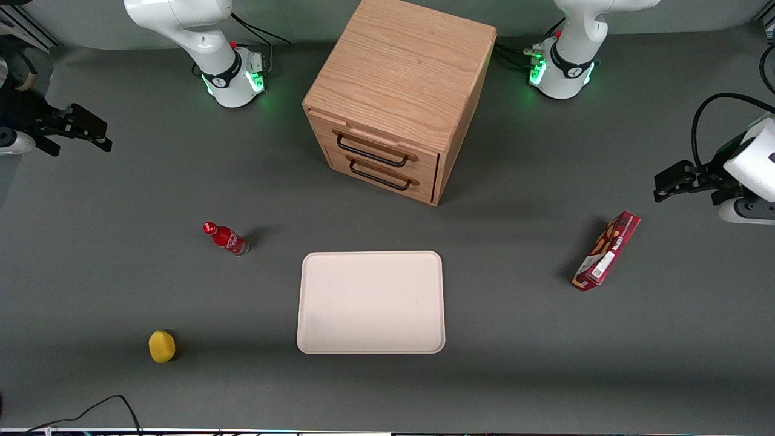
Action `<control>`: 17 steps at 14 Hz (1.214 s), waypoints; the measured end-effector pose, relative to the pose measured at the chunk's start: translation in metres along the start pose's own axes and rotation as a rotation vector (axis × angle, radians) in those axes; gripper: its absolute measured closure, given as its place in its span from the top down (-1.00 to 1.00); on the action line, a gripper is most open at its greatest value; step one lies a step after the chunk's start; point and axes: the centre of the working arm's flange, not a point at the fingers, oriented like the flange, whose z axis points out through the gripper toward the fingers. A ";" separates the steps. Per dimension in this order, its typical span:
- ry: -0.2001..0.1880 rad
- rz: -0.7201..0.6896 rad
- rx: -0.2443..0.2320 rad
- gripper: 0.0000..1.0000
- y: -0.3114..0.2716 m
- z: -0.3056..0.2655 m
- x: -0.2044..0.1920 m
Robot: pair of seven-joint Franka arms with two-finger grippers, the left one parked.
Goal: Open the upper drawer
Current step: 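Move the right gripper toward the upper drawer's black handle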
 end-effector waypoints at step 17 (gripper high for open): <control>-0.076 -0.803 0.260 1.00 -0.205 0.025 0.022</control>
